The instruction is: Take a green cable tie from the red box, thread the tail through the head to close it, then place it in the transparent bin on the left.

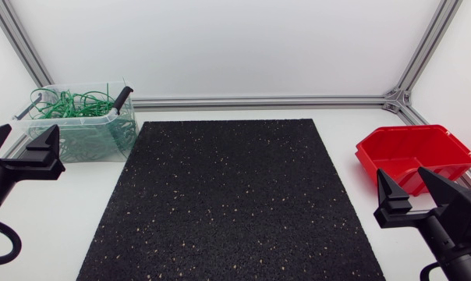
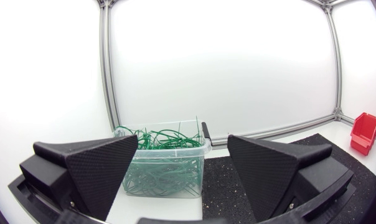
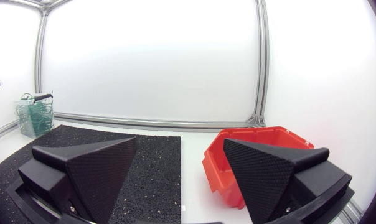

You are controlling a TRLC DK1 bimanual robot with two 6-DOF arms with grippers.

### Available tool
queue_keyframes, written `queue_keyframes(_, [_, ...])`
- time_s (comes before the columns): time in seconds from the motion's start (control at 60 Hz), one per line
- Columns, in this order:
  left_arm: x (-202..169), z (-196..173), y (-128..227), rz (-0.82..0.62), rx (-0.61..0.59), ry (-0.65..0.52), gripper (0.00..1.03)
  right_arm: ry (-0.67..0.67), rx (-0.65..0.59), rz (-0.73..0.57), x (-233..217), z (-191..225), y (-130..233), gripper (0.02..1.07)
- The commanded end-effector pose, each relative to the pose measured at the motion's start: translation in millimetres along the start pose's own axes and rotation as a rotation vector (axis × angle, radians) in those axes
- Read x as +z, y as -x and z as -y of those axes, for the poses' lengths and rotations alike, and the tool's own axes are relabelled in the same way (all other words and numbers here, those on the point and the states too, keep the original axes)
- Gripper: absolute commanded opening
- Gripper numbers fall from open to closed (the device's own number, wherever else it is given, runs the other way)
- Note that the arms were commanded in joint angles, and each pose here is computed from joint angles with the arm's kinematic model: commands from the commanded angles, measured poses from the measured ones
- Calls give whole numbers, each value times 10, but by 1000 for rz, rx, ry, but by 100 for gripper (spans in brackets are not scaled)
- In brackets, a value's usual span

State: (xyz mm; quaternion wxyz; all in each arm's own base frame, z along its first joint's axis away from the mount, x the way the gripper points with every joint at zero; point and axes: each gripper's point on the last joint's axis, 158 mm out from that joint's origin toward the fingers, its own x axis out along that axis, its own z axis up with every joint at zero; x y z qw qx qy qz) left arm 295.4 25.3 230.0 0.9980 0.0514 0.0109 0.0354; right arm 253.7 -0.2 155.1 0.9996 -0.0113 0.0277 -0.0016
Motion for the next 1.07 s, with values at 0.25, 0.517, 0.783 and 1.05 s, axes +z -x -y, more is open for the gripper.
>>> queue_keyframes(0.25, [-361, 147, 204, -28, -36, 50, 100, -22, -6, -2, -59, 16, -10, 103])
queue_keyframes(0.517, [-626, 242, 318, -49, -61, 73, 100, -22, -6, -2, -59, 16, -10, 103])
queue_keyframes(0.783, [-905, 333, 393, -70, -85, 96, 100, -22, -6, -2, -59, 16, -10, 103])
queue_keyframes(1.05, [-961, 352, 403, -74, -90, 100, 100, -22, -6, -2, -59, 16, -10, 103])
